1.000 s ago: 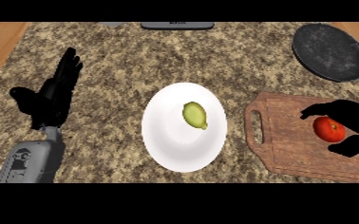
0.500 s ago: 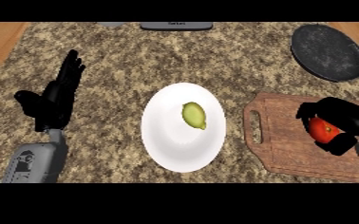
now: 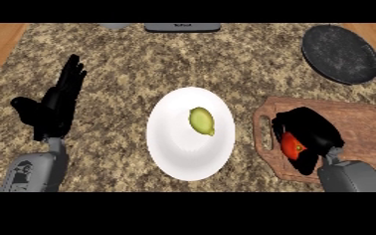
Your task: Pick the tomato from the cutting board and place it in the pan
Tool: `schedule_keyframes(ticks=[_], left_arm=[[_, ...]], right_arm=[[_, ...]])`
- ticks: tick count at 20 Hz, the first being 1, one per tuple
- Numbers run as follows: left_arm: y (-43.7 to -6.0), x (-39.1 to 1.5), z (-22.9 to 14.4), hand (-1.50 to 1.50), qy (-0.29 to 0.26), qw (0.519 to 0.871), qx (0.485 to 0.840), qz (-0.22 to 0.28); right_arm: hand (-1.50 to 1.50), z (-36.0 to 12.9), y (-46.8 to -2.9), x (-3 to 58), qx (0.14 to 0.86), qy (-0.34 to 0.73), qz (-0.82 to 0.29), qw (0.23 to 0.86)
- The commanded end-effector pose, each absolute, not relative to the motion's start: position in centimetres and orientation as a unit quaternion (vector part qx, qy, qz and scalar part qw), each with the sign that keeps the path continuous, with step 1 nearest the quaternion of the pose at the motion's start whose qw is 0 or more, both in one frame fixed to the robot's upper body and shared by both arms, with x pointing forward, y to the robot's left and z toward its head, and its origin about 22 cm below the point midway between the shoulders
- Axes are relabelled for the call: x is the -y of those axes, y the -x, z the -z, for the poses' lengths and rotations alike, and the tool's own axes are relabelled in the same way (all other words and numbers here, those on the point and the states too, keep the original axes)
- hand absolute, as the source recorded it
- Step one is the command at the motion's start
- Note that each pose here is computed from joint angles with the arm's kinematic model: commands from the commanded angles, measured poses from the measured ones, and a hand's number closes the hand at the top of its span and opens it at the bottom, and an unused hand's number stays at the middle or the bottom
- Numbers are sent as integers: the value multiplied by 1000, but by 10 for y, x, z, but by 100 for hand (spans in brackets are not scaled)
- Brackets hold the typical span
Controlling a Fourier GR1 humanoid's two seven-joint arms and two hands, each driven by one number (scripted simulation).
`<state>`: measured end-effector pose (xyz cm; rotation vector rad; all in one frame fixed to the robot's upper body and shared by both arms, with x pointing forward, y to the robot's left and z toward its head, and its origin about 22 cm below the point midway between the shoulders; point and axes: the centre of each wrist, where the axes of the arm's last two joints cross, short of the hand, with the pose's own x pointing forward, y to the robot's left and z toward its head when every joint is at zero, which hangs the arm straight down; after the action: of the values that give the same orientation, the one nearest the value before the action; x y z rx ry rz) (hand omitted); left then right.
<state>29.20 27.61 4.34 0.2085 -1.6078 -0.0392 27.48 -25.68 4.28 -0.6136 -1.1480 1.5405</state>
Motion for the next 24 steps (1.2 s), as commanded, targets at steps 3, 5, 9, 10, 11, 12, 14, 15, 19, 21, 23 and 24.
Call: schedule_keyframes(ticks=[3, 5, 9, 10, 11, 12, 14, 15, 19, 21, 23, 24], left_arm=[[-290, -288, -44, 0, -101, 688, 718, 16], [-286, -277, -33, 0, -94, 690, 717, 14], [-299, -286, -50, 0, -100, 686, 721, 16], [-290, -278, -57, 0, -100, 683, 723, 21], [-307, -267, -57, 0, -86, 690, 719, 16], [-303, -271, -52, 0, -90, 686, 722, 19], [-310, -265, -61, 0, -94, 689, 718, 20], [-295, -262, -36, 0, -88, 689, 720, 22], [-297, -271, -57, 0, -90, 685, 722, 33], [-306, -260, -61, 0, -88, 684, 724, 31], [-296, -273, -61, 0, -86, 680, 728, 23], [-300, -273, -50, 0, -81, 688, 720, 28]], right_arm=[[150, -88, -256, 256, 604, 346, -539, 473], [150, -95, -250, 245, 636, 341, -496, 483], [150, -133, -240, 273, 662, 357, -443, 488], [150, -139, -240, 274, 669, 374, -424, 483], [150, -146, -249, 283, 673, 385, -408, 481], [150, -154, -260, 283, 680, 377, -389, 494], [150, -154, -274, 277, 688, 364, -366, 509], [150, -158, -279, 294, 706, 341, -341, 519], [150, -157, -313, 318, 715, 322, -269, 560], [150, -186, -326, 354, 720, 328, -246, 560], [150, -162, -339, 377, 712, 342, -245, 563], [150, -157, -348, 381, 700, 367, -258, 556]])
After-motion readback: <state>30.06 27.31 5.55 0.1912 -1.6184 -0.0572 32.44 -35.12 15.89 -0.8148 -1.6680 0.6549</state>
